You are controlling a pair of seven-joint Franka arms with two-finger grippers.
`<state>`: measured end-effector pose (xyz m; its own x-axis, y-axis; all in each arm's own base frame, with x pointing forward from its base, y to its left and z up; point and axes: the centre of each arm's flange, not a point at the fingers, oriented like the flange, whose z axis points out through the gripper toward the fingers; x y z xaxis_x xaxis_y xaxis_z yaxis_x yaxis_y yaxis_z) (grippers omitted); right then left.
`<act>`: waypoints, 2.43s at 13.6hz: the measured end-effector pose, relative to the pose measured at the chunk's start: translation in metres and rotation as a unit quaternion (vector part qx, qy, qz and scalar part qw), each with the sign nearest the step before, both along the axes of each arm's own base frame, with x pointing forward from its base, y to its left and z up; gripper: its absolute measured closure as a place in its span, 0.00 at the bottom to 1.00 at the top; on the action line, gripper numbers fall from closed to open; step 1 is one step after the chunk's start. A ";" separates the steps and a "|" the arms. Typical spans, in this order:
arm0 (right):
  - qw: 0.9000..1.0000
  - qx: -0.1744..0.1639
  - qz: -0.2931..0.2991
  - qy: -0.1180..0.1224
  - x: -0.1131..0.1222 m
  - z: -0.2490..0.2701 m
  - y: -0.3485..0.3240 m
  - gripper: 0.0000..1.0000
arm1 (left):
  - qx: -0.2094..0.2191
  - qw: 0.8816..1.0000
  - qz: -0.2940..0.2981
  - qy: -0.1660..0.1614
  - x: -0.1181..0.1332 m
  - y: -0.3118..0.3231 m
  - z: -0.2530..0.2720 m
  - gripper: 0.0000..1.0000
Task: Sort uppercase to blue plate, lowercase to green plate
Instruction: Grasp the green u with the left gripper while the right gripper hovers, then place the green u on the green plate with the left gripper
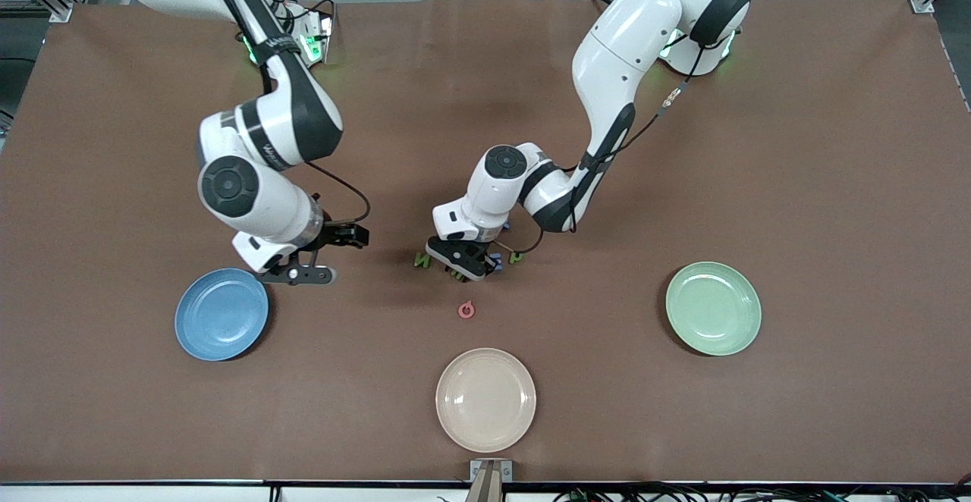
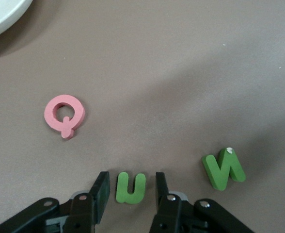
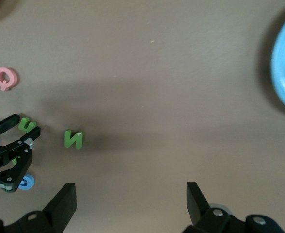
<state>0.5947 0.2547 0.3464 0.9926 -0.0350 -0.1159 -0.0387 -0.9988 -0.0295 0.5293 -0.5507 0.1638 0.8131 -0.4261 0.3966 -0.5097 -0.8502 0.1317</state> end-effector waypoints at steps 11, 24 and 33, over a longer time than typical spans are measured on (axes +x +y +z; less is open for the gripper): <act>0.999 -0.006 -0.034 -0.007 -0.016 -0.070 0.057 0.00 | 0.024 0.992 0.124 -0.021 0.092 0.084 0.110 0.74; 0.995 0.000 -0.089 -0.041 -0.038 -0.152 0.113 0.18 | 0.157 0.917 0.332 0.156 0.184 0.421 0.092 0.74; 0.995 0.001 -0.093 -0.044 -0.042 -0.169 0.118 0.39 | 0.168 0.906 0.335 0.197 0.161 0.438 0.059 0.25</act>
